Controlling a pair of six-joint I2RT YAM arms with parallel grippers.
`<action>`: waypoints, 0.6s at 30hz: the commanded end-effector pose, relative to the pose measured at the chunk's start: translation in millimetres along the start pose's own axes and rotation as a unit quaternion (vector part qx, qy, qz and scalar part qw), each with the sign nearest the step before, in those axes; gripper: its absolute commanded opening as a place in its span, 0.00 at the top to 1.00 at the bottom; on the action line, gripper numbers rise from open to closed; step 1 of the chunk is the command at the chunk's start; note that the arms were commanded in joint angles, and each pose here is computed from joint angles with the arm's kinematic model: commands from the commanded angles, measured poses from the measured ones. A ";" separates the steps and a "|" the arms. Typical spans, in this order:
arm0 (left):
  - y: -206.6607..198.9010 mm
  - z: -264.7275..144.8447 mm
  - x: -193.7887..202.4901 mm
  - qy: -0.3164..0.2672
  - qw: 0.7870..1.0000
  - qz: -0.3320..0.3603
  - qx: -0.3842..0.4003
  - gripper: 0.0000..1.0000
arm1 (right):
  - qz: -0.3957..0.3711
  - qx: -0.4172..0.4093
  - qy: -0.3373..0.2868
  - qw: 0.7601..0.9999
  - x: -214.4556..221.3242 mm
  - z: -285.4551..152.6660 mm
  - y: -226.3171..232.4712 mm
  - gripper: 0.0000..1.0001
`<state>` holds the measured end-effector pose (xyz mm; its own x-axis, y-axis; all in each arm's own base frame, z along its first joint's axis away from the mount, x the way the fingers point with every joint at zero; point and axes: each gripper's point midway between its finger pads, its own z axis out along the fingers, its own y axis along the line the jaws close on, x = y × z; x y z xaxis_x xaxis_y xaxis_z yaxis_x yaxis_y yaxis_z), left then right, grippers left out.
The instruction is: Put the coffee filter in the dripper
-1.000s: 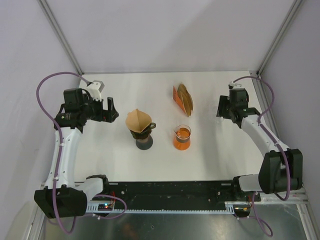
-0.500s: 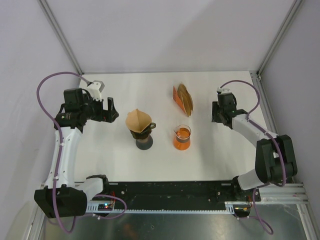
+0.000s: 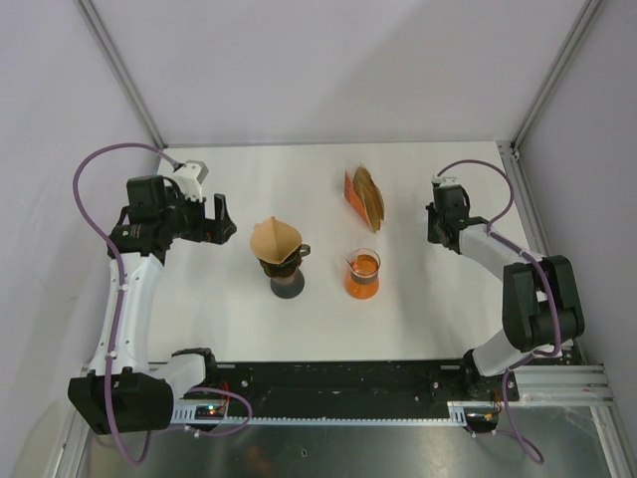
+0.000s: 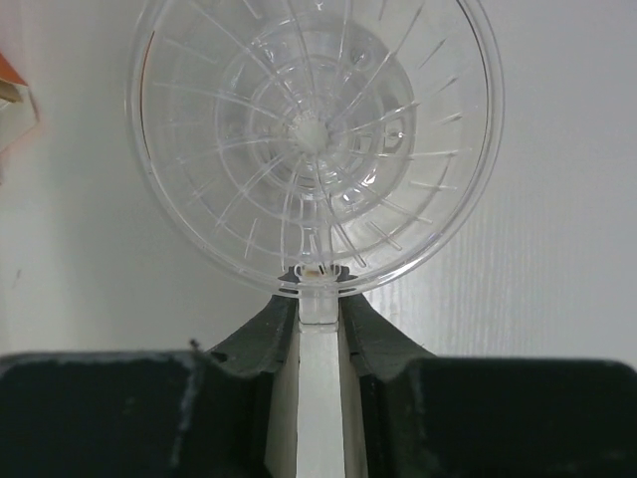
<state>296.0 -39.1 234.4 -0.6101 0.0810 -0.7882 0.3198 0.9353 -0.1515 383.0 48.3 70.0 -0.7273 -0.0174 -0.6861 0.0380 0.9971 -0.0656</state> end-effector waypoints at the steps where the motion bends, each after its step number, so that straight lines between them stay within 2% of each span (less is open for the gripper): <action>1: 1.4 -5.0 -12.2 -0.019 1.000 0.014 -0.001 0.00 | 0.005 0.007 -0.032 0.999 -20.6 -0.1 -11.4 0.97; 6: 1.1 -4.8 -12.8 -0.019 1.000 0.014 0.000 0.00 | 0.006 0.002 -0.056 0.998 -35.9 -23.6 -11.7 1.00; 12: 0.8 -4.6 -12.0 -0.018 1.000 0.014 0.001 0.00 | -0.002 -0.031 -0.121 0.992 -74.3 -94.5 4.5 1.00; 15: 0.2 -4.5 -11.9 -0.018 1.000 0.014 0.002 0.00 | -0.009 -0.084 -0.151 0.985 -89.2 -134.2 21.8 1.00; 18: 0.0 -5.5 -12.7 -0.021 1.000 0.015 0.002 0.00 | -0.038 -0.175 -0.161 0.971 -86.8 -171.2 56.3 1.00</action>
<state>296.0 -39.1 234.4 -0.6101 0.0810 -0.7882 0.3198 0.9353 -0.1515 353.0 79.1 196.1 -0.5497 -0.0385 -0.8345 -0.0897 0.9959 0.0132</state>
